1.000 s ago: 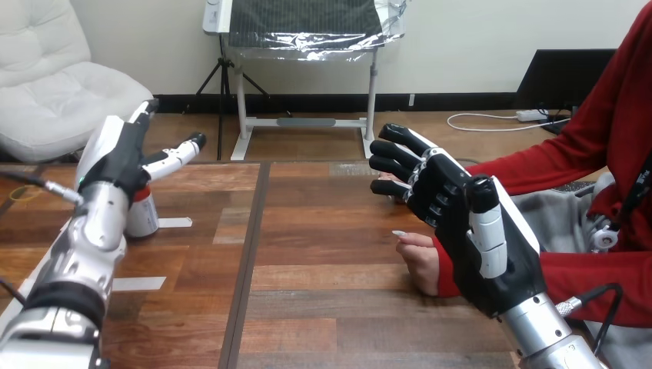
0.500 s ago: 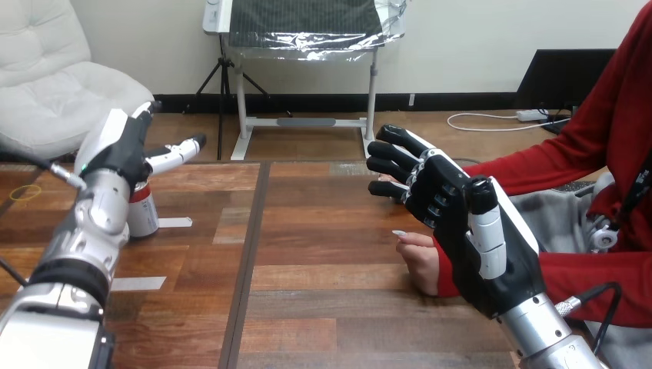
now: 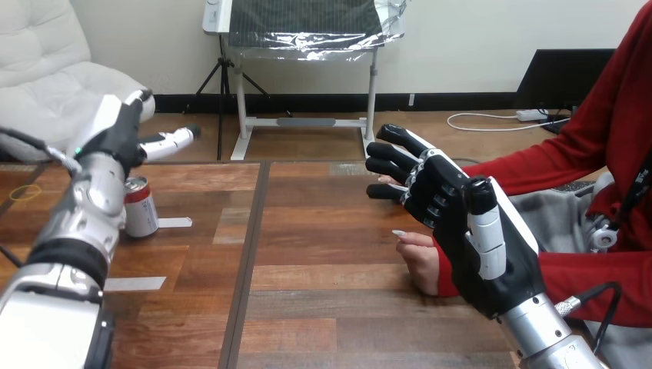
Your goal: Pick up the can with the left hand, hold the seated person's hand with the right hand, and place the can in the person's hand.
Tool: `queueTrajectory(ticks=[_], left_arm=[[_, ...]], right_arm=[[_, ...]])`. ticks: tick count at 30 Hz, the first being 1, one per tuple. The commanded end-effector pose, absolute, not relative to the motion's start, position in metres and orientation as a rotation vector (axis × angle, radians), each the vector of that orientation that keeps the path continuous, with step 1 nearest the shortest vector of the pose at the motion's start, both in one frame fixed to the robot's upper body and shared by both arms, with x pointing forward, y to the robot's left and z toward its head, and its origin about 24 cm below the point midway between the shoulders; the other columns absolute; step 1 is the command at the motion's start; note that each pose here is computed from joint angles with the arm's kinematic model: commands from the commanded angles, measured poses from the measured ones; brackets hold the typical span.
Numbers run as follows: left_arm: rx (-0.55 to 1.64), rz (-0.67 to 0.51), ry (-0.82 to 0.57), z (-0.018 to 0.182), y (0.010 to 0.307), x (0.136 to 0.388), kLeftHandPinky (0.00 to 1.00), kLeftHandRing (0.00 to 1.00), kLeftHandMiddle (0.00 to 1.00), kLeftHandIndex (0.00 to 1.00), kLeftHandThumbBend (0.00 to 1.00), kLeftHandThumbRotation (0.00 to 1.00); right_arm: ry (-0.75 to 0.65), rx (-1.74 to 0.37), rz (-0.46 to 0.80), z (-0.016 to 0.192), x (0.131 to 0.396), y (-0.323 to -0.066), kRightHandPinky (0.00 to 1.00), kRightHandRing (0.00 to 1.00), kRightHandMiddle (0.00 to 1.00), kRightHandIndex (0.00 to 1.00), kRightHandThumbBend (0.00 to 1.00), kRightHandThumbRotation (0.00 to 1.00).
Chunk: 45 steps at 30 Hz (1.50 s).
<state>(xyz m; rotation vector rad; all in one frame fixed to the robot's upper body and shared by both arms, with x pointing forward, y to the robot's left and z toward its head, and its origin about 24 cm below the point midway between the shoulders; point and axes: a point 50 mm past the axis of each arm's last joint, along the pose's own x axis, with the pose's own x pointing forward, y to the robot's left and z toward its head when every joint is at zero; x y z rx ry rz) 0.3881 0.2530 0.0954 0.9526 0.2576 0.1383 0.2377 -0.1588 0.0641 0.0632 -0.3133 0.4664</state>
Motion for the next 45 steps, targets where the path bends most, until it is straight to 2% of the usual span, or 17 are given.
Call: queueTrajectory(ticks=[1,28,37,45], left_arm=[[0.988,0.188,0.176,0.1276,0.2512,0.3998,0.87,0.96,0.95,0.94,0.6,0.55],[1.105,0.185,0.218,0.125,0.2521,0.3995,0.97,0.96,0.95,0.93,0.61,0.59],[1.146,0.191,0.223,0.1243,0.253,0.399,0.99,0.96,0.95,0.92,0.62,0.61],[1.174,0.2,0.227,0.1229,0.2531,0.3985,1.0,0.96,0.94,0.92,0.62,0.62]], right_arm=[[-0.417,0.033,0.479,0.0863,0.2463,-0.1593,0.78,0.87,0.87,0.89,0.86,1.0],[-0.418,0.027,0.474,0.0838,0.2448,-0.1583,0.78,0.87,0.86,0.88,0.85,1.0],[-0.422,0.025,0.472,0.0852,0.2451,-0.1586,0.77,0.86,0.87,0.89,0.88,1.0],[-0.432,0.013,0.471,0.086,0.2443,-0.16,0.74,0.85,0.85,0.88,0.87,1.0]])
